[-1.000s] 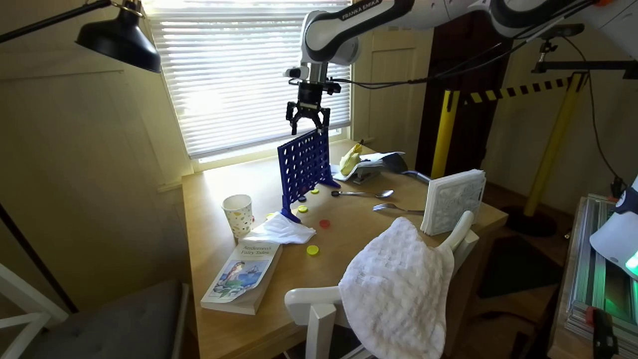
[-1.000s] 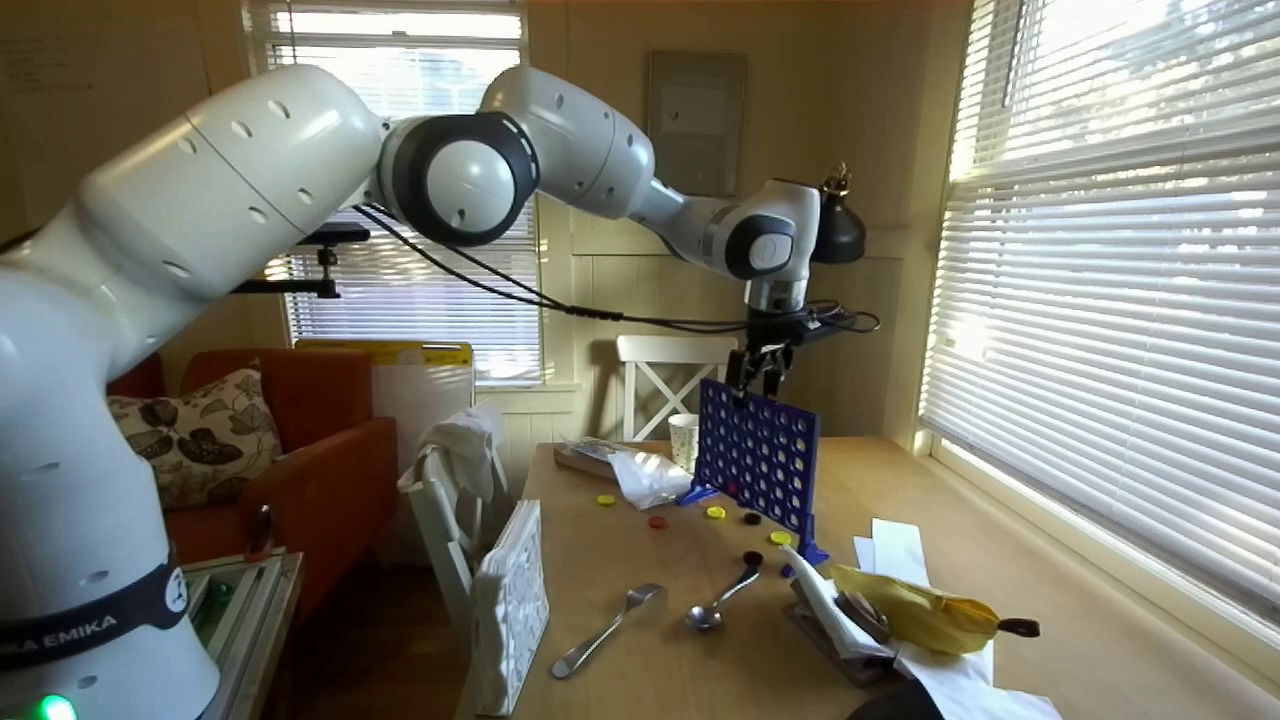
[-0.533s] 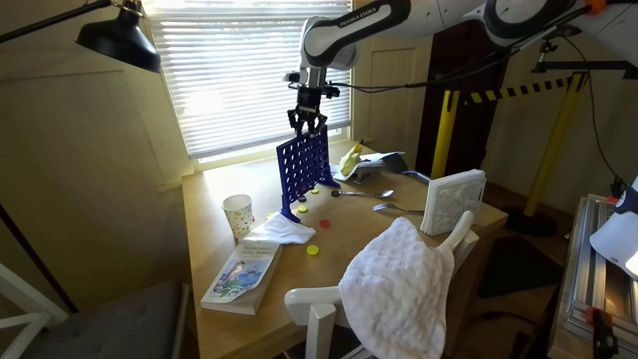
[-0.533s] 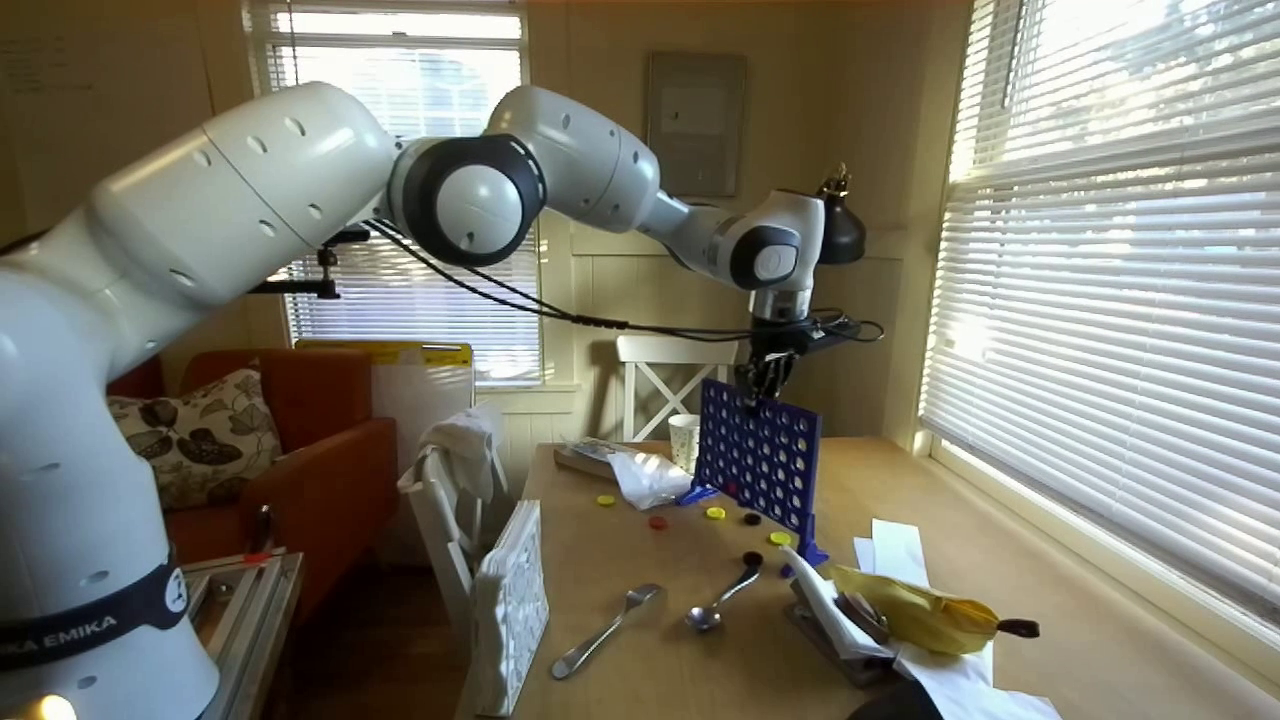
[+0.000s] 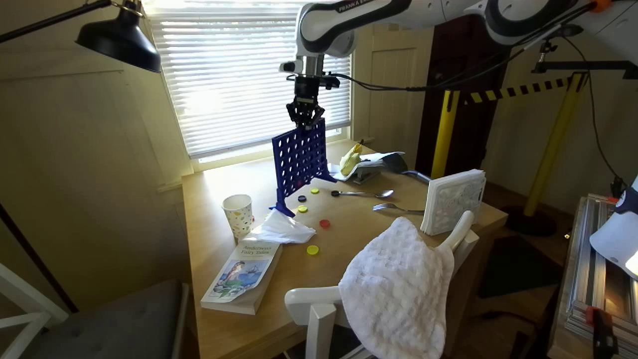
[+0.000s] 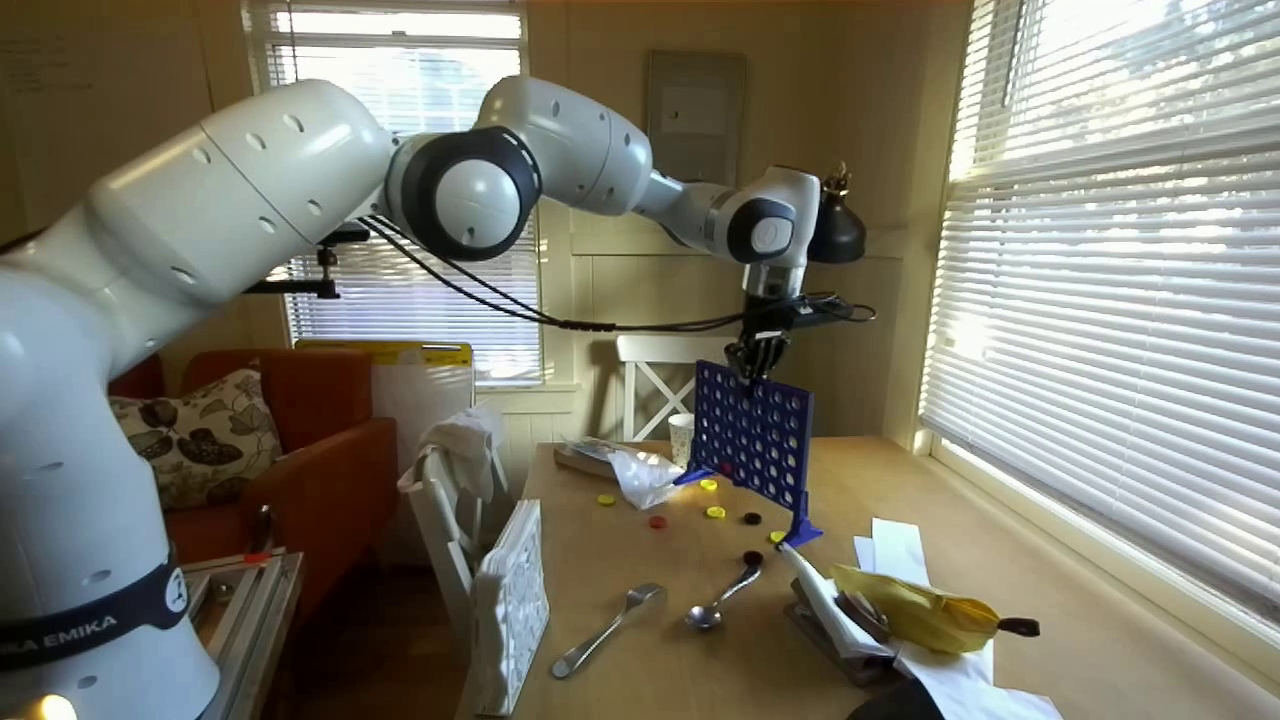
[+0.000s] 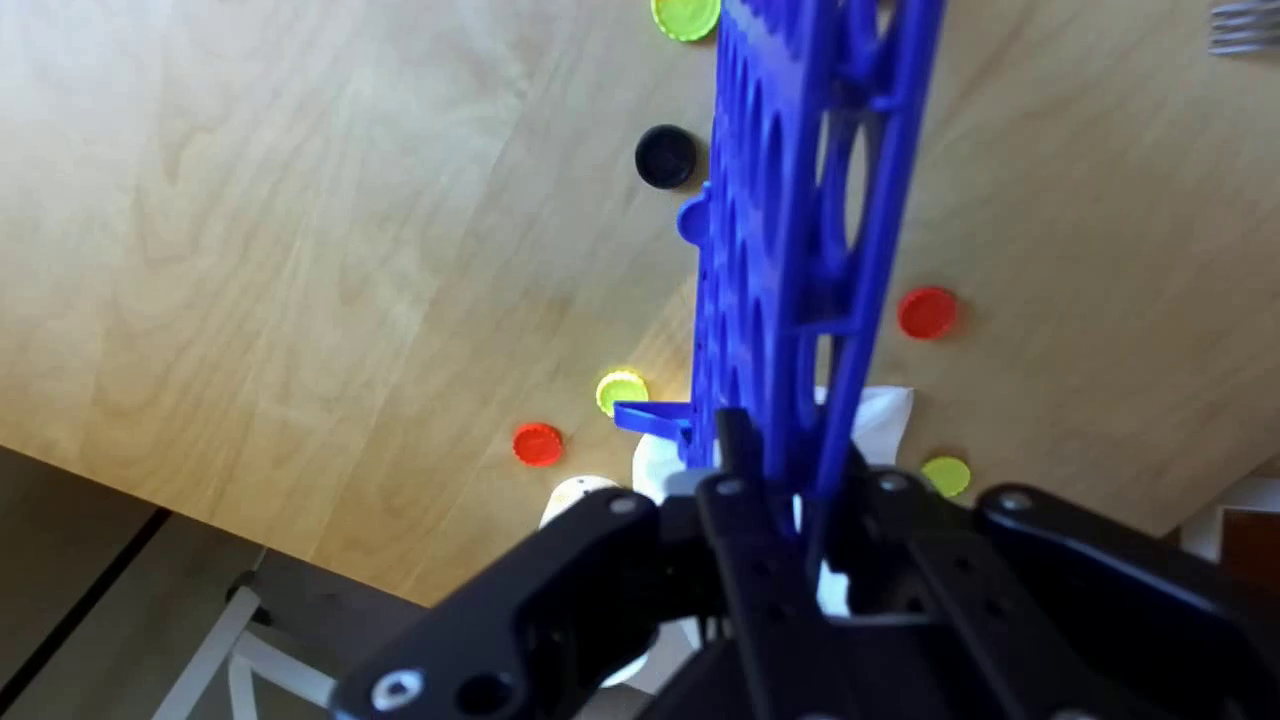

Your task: Move the bag to the right, move the book slightly backward, pick up the blue object and move it to the right

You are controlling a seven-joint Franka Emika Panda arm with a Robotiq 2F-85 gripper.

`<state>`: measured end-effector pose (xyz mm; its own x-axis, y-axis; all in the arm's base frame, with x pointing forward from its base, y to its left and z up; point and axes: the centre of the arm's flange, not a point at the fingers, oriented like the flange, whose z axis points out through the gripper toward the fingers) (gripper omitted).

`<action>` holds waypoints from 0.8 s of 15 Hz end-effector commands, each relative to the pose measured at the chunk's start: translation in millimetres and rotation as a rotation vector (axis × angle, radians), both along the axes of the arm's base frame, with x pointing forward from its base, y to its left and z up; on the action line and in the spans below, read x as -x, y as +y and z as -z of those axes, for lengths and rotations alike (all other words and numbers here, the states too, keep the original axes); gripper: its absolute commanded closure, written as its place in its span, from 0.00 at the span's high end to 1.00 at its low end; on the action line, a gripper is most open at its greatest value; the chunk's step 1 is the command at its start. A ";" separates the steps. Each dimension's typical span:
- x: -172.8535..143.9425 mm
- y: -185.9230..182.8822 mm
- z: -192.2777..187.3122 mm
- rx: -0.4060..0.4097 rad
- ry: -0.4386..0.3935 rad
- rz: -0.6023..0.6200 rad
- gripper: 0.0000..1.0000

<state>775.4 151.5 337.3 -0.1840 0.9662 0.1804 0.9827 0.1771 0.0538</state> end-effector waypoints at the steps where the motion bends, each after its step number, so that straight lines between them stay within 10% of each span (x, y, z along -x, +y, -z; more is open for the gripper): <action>1: 9.2 5.9 -58.3 -0.033 0.047 -0.155 0.04; 7: 46.2 -9.7 -95.4 0.033 0.196 -0.442 0.04; 12: 53.6 -14.7 -82.3 0.070 0.219 -0.418 0.16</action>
<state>721.8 136.8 419.5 -0.5246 0.8288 0.1948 0.8134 0.5555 -0.1726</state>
